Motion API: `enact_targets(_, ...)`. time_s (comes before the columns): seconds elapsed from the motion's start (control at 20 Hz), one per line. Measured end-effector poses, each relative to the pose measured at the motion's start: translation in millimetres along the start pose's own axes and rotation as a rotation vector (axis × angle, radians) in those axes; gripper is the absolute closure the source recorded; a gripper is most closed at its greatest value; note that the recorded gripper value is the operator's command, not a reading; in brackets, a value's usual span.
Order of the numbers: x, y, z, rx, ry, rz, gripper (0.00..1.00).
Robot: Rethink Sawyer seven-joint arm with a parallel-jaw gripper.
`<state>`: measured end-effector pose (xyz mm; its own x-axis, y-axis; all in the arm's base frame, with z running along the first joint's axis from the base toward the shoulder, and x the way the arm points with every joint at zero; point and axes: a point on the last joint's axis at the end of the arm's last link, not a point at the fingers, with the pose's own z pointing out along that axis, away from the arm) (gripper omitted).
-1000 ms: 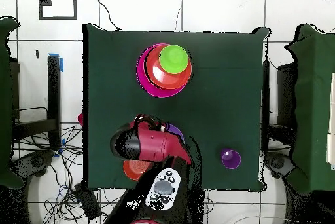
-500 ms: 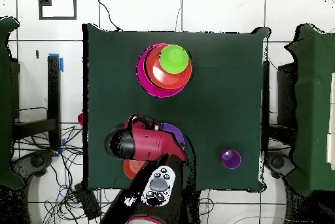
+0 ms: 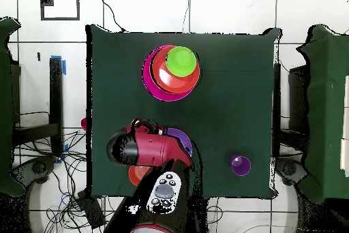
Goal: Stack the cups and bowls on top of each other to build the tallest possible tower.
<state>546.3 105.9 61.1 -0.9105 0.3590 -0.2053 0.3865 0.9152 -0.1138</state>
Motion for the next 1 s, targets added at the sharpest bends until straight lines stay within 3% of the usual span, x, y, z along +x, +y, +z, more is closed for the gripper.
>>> enact_targets(0.15, -1.9, 0, 5, -0.016, 0.001, 0.010, 0.00)
enact_targets(0.5, -7.2, -1, 27, -0.045, -0.049, 0.027, 0.00)
enact_targets(0.7, -1.5, 0, 40, -0.050, -0.068, 0.020, 0.00)
enact_targets(0.9, 13.8, 0, 58, -0.038, -0.053, 0.005, 0.00)
enact_targets(0.95, 22.6, 0, 66, -0.029, -0.038, -0.004, 1.00)
enact_targets(1.0, 24.1, 0, 67, -0.027, -0.036, -0.006, 1.00)
